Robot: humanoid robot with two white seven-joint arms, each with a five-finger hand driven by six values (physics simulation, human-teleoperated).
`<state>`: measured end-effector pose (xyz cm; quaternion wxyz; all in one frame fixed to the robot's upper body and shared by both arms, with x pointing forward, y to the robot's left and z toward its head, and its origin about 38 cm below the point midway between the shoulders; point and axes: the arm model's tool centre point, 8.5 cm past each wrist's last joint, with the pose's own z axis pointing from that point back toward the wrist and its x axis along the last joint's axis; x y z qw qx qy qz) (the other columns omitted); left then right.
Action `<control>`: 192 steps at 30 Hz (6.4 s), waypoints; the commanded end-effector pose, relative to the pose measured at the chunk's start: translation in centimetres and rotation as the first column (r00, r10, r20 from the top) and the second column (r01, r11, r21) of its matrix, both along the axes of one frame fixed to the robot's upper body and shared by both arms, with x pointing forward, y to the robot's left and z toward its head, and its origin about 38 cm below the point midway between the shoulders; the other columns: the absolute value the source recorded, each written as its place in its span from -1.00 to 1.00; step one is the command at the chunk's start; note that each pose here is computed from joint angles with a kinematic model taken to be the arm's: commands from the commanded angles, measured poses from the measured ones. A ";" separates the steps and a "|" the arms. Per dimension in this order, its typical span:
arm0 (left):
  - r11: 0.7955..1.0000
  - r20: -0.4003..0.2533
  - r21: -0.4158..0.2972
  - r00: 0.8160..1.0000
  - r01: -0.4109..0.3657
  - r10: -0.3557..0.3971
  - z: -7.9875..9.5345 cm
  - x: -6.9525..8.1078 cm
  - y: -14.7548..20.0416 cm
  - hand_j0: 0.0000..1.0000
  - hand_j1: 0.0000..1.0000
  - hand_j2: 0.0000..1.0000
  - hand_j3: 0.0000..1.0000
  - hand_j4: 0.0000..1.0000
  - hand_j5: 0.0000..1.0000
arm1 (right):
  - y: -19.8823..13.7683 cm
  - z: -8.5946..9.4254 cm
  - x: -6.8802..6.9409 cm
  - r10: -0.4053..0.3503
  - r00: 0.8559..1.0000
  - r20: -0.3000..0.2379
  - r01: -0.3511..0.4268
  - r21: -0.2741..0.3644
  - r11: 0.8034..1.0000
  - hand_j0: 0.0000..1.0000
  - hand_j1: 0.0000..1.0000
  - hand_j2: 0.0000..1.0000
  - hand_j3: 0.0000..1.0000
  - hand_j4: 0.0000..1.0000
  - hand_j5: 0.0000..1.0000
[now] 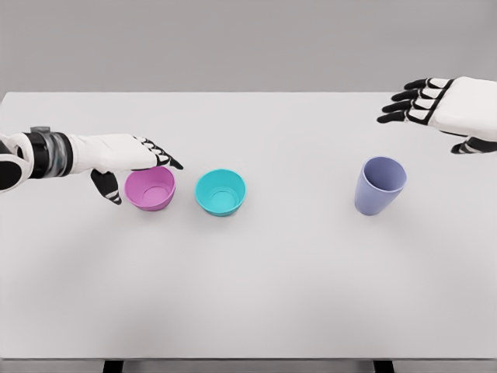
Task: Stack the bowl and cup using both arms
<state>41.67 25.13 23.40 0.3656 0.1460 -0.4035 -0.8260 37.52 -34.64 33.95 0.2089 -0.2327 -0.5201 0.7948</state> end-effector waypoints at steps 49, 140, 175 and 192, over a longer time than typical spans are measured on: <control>1.000 -0.024 0.012 1.000 -0.019 0.019 -3.0 1.4 -1.0 1.00 1.00 1.00 1.00 1.00 1.00 | -2.3 2.1 -1.5 -0.024 0.998 -0.064 0.027 0.054 0.998 1.00 1.00 1.00 1.00 1.00 1.00; 0.982 0.089 -0.073 0.982 0.174 -0.168 1.3 0.5 -6.7 0.45 0.45 0.45 0.45 0.45 0.45 | -0.7 0.1 -0.6 0.004 0.992 -0.127 -0.022 -0.138 0.990 1.00 1.00 1.00 1.00 1.00 1.00; 0.963 0.089 -0.089 0.965 0.255 -0.247 -0.7 -0.1 -11.5 0.46 0.46 0.46 0.46 0.46 0.46 | 3.1 -2.1 0.2 0.108 0.975 -0.195 -0.132 -0.118 0.984 1.00 1.00 1.00 1.00 1.00 1.00; 0.966 0.077 -0.089 0.969 0.242 -0.236 -1.1 0.0 -11.1 0.49 0.49 0.49 0.49 0.49 0.49 | 2.5 -0.2 0.3 0.090 0.984 -0.153 -0.113 -0.145 0.983 1.00 1.00 1.00 1.00 1.00 1.00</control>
